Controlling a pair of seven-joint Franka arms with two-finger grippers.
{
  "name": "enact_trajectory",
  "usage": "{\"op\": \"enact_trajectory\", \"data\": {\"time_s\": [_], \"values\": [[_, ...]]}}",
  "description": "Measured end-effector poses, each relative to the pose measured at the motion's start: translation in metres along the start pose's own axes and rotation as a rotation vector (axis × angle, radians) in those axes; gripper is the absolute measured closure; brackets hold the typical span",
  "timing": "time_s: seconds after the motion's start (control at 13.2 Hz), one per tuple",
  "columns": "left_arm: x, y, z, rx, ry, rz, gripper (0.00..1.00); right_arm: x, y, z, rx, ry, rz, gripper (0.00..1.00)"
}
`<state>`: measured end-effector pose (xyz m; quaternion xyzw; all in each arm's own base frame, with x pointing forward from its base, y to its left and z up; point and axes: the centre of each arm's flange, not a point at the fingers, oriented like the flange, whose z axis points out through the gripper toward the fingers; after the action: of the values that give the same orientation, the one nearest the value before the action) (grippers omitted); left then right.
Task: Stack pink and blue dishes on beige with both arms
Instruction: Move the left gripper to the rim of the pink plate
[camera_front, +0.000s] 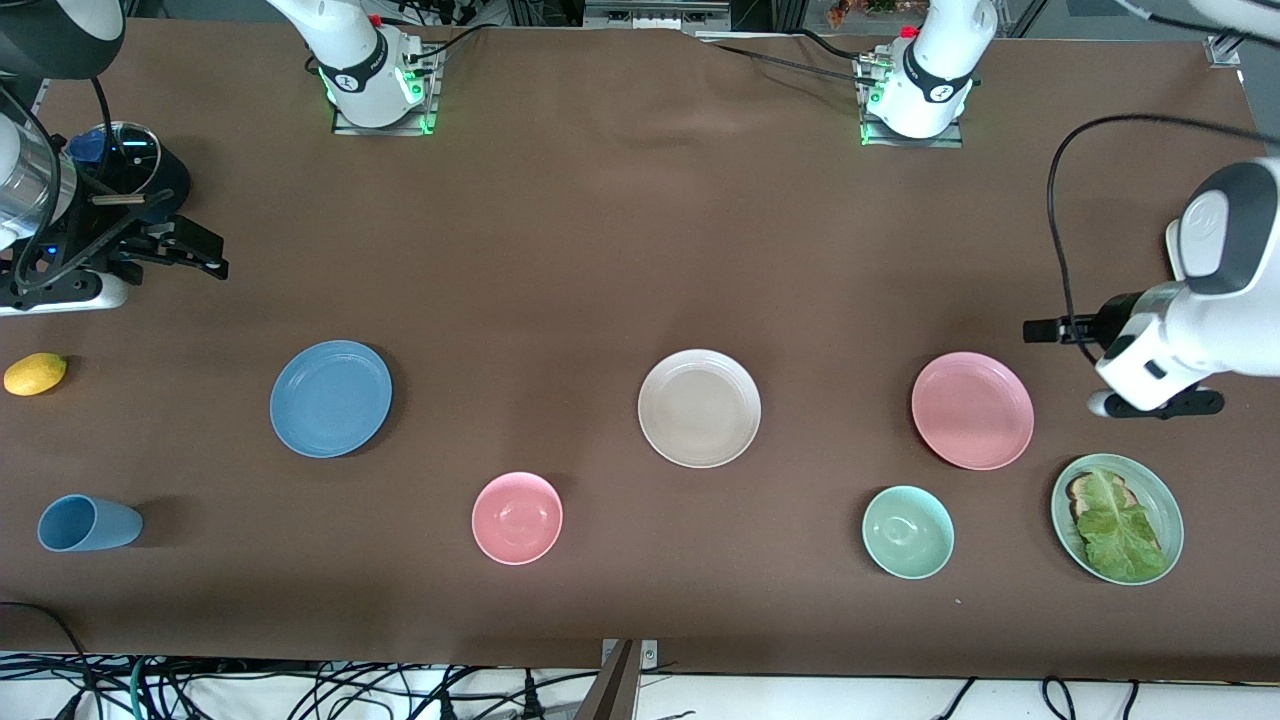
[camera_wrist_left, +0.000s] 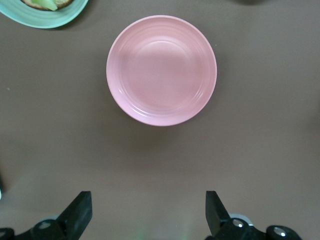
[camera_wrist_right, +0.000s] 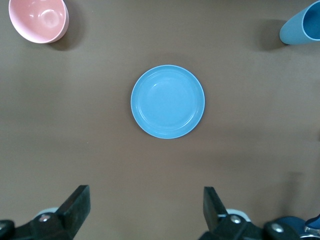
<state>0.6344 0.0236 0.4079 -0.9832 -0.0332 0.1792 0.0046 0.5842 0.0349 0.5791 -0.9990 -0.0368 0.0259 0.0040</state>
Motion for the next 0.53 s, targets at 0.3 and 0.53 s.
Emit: {"op": "enact_trajectory", "data": {"time_s": [0.3,0.53], "values": [[0.032,-0.051,0.034,-0.024,0.04,-0.037,0.0,0.0,0.001,0.001,0.0,-0.001,0.002,0.0],[0.042,-0.078,0.053,-0.033,0.066,0.027,0.0,0.0,0.003,0.001,0.0,0.001,0.006,0.0]]}}
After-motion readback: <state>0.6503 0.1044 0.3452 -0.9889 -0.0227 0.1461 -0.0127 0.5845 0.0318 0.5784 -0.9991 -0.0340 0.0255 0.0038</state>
